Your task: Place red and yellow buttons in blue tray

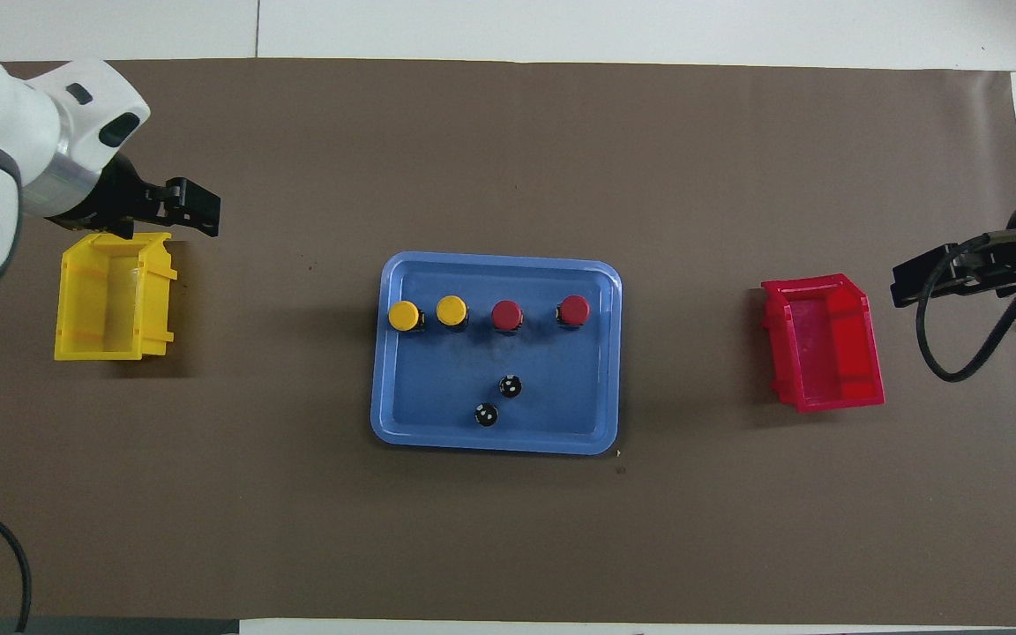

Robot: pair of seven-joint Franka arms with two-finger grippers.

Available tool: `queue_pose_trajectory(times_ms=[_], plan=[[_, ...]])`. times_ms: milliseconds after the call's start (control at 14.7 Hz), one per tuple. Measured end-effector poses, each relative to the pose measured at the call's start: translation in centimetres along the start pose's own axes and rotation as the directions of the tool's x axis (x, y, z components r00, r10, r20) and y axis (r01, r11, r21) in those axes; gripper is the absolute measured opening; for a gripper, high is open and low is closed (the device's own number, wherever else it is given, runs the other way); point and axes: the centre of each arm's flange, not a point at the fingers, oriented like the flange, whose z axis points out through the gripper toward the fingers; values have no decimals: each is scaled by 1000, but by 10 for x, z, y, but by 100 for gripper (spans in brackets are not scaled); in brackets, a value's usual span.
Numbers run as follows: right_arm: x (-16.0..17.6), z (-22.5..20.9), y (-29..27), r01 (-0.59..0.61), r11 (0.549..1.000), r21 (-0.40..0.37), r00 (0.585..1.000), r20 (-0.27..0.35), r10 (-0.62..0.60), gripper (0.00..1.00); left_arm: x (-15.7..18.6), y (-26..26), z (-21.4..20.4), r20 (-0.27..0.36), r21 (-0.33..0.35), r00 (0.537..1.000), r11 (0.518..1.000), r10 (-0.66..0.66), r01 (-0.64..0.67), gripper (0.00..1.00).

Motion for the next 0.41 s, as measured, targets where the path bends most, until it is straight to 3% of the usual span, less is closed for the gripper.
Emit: queue_pose_trajectory(times_ms=[409], plan=[[0,0,0,0,1000,0,1000,0,0,100,-42,-22,-79,-7,-10,1000,1000,29,-29,100]])
